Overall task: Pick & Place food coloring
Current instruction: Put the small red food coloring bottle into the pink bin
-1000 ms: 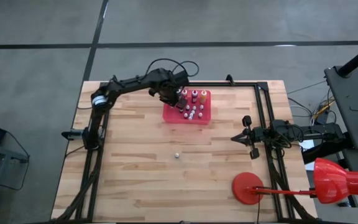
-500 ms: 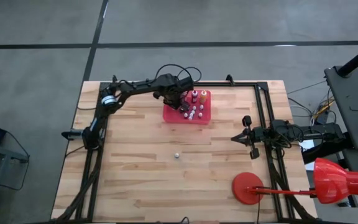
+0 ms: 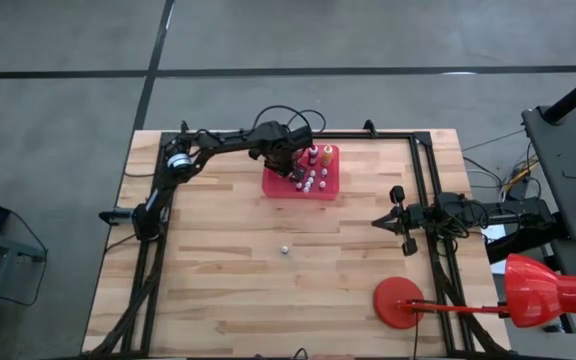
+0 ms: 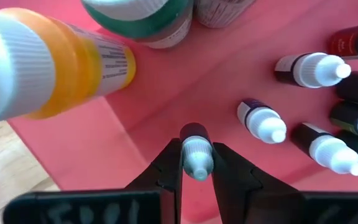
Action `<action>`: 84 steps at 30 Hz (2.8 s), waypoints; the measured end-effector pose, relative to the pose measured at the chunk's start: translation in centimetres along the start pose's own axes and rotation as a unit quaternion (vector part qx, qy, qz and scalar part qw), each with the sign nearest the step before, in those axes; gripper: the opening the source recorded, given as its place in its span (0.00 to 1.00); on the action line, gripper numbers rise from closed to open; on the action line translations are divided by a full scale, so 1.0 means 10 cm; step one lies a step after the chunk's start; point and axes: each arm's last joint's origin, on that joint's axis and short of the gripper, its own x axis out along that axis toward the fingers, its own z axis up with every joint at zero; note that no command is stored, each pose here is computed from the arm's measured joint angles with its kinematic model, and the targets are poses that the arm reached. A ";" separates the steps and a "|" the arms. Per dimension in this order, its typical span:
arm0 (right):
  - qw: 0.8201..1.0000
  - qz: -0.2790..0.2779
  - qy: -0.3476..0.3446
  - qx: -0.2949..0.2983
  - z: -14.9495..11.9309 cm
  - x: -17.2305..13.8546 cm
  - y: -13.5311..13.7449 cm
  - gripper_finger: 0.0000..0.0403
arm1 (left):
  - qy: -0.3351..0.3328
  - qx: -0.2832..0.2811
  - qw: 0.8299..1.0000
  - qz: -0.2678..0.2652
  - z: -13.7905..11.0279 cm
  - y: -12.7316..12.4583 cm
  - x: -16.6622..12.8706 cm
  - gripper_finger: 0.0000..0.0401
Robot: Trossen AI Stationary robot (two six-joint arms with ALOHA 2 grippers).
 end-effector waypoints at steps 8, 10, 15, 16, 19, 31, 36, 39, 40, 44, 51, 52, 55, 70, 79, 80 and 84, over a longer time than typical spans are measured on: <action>1.000 0.000 0.000 0.000 0.00 0.00 0.00 0.02 | -0.002 0.001 1.000 -0.001 -0.02 -0.01 0.07 0.10; 1.000 0.000 0.000 -0.001 0.00 0.00 0.00 0.02 | 0.000 0.000 1.000 0.000 -0.03 0.00 0.10 0.10; 1.000 0.000 0.000 0.001 0.00 0.00 0.00 0.02 | -0.004 0.001 1.000 -0.003 -0.04 -0.01 0.12 0.10; 1.000 0.000 0.000 0.001 0.00 0.00 0.00 0.02 | -0.004 0.001 1.000 -0.003 -0.04 -0.01 0.12 0.10; 1.000 0.000 0.000 0.001 0.00 0.00 0.00 0.02 | -0.004 0.001 1.000 -0.003 -0.04 -0.01 0.12 0.10; 1.000 0.000 0.000 0.001 0.00 0.00 0.00 0.02 | -0.007 0.003 1.000 -0.005 -0.03 -0.02 0.12 0.10; 1.000 0.000 0.000 0.001 0.00 0.00 0.00 0.02 | -0.009 0.004 1.000 -0.007 -0.02 -0.02 0.12 0.13; 1.000 -0.001 0.000 0.001 0.00 0.00 0.00 0.02 | -0.010 0.004 1.000 -0.007 -0.02 -0.02 0.12 0.16; 1.000 0.000 0.000 0.001 0.00 0.00 0.00 0.02 | -0.010 0.004 1.000 -0.007 -0.02 -0.02 0.12 0.17; 1.000 -0.001 0.000 0.001 0.00 0.00 0.00 0.02 | -0.010 0.004 1.000 -0.007 -0.02 -0.02 0.11 0.18; 1.000 0.000 0.000 0.001 0.00 0.00 0.00 0.02 | -0.009 0.003 1.000 -0.009 -0.02 -0.02 0.11 0.19; 1.000 0.000 0.000 0.001 0.00 0.00 0.00 0.02 | -0.009 0.003 1.000 -0.009 -0.02 -0.02 0.11 0.19; 1.000 0.000 0.000 0.001 0.00 0.00 0.00 0.02 | -0.009 0.003 1.000 -0.009 -0.02 -0.02 0.11 0.19; 1.000 0.000 0.000 0.001 0.00 0.00 0.00 0.02 | -0.007 0.002 1.000 -0.012 -0.02 -0.02 0.11 0.29; 1.000 0.000 0.000 0.001 0.00 0.00 0.00 0.02 | -0.003 0.003 1.000 -0.016 -0.03 -0.02 0.11 0.36; 1.000 0.000 0.000 0.001 0.00 0.00 0.00 0.02 | 0.001 0.003 1.000 -0.021 -0.03 -0.02 0.11 0.36; 1.000 0.000 0.000 0.001 0.00 0.00 0.00 0.02 | 0.013 0.003 0.999 -0.033 -0.04 -0.03 0.06 0.36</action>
